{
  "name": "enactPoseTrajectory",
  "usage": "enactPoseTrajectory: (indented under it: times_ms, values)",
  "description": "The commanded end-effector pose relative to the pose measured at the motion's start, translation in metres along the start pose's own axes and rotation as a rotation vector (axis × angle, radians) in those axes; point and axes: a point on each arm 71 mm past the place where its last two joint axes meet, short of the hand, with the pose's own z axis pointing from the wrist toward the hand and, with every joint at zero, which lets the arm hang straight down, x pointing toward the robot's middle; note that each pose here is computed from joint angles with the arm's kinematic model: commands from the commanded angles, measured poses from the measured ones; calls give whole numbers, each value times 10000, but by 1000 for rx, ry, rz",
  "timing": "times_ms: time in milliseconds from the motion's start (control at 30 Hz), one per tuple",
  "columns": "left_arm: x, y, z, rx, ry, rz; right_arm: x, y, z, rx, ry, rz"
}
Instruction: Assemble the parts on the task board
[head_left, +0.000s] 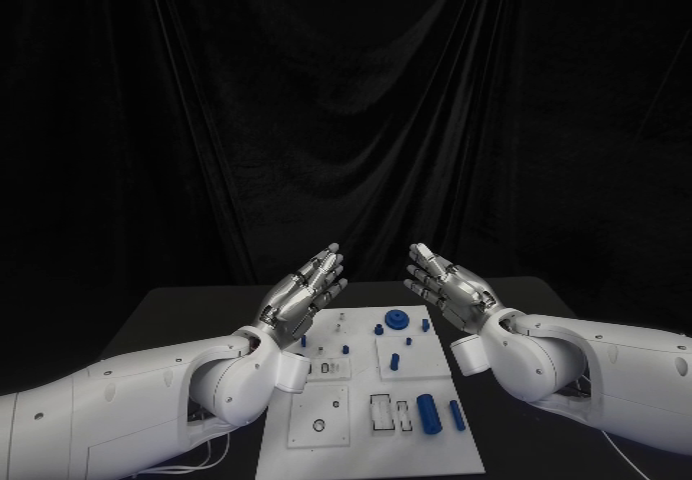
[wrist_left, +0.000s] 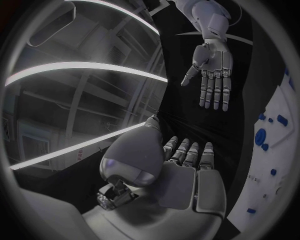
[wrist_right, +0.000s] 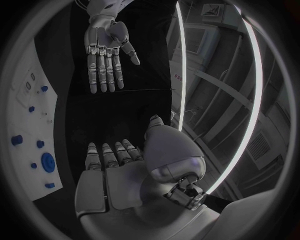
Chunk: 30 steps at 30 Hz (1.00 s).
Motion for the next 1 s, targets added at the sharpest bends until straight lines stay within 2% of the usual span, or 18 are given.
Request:
enactPoseTrajectory:
  times_ms: [33,167,500,733,1000]
  values:
    - [-169,-206,-114,156,69,-107,-36,71,-64,-1,89,79]
    - [-204,-230,-137,171,72,-91,-49,82,-75,5,106,87]
    - [-378,-327,-233,221,69,5,-105,99,-93,36,162,60]
    - [-539,-403,-314,245,56,88,-188,176,-39,51,206,-55]
    - [-673,-474,-382,253,38,125,-284,354,51,64,246,-219]
